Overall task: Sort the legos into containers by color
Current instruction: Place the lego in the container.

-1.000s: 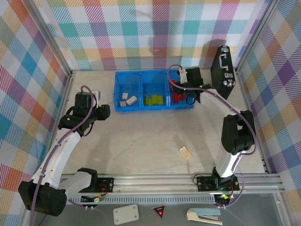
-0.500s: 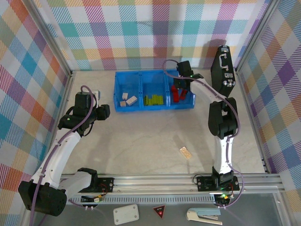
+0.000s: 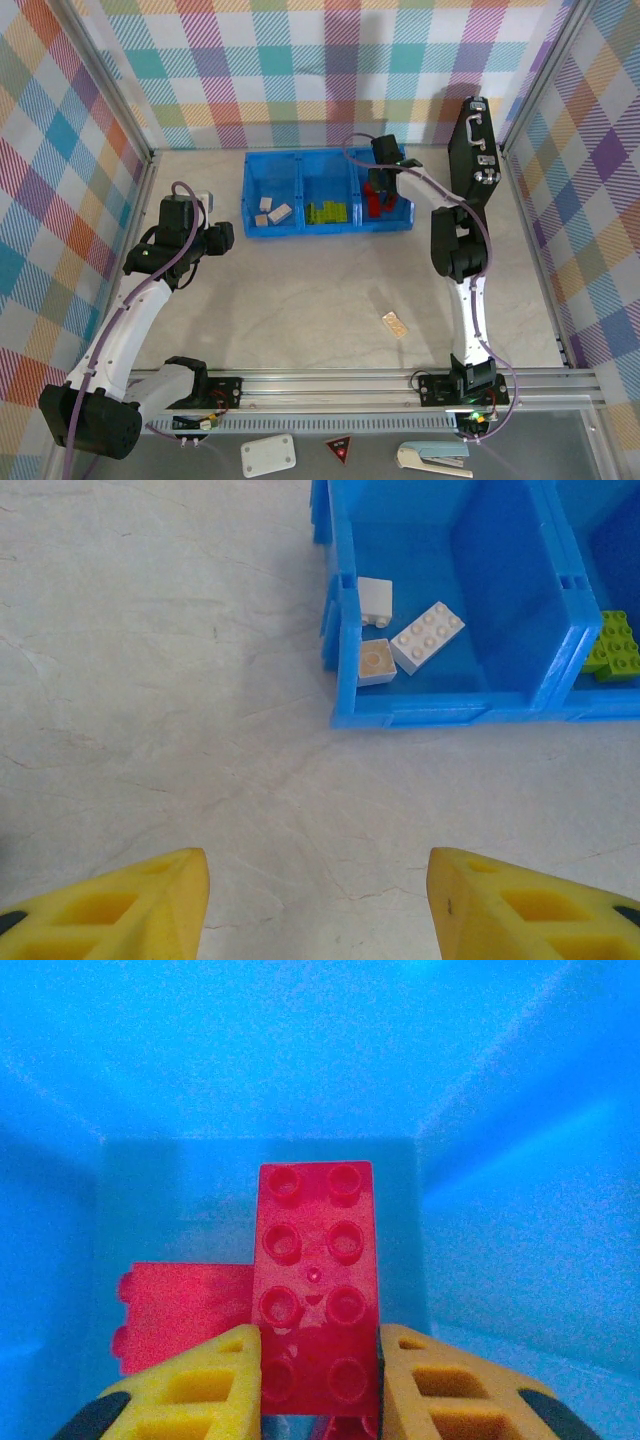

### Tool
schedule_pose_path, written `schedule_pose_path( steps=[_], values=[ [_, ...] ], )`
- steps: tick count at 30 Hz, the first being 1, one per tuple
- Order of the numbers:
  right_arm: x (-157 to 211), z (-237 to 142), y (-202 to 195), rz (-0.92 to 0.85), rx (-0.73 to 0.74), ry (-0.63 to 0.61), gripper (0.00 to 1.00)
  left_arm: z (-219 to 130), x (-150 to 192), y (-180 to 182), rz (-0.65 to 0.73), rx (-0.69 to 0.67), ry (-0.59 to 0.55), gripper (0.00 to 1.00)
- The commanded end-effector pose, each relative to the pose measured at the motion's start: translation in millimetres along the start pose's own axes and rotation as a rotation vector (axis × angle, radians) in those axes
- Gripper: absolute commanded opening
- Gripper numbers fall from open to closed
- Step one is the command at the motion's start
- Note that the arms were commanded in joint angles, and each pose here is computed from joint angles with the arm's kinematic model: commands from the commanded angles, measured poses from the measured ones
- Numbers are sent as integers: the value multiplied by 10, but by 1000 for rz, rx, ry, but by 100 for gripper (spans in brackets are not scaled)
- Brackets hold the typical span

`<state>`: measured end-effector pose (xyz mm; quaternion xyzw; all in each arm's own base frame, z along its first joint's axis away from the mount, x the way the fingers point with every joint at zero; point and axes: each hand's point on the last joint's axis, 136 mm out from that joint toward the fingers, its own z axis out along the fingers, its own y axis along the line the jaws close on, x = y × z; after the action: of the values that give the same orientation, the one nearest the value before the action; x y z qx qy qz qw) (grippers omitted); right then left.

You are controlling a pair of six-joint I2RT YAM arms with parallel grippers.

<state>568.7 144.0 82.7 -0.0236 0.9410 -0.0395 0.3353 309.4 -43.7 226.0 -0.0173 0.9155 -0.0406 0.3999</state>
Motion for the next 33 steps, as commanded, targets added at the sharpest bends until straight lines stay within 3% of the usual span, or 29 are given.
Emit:
schedule_pose_path(
  steps=[1, 6, 16, 26, 33],
  values=[
    [-113, 28, -97, 46, 39, -38, 17, -40, 6, 86, -1, -27, -2, 60],
    [-135, -14, -102, 43, 32, -46, 30, -48, 3, 82, -1, -26, -4, 60],
    [-250, -386, -98, 60, -11, -79, 45, -59, -9, 81, -2, -24, -9, 60],
    [-152, -849, 1, 54, -83, -64, 45, -77, -19, 68, -5, -15, -16, 60],
    [254, -1201, 135, 58, -164, 70, 44, -60, -18, 48, -5, -5, -11, 60]
  ],
)
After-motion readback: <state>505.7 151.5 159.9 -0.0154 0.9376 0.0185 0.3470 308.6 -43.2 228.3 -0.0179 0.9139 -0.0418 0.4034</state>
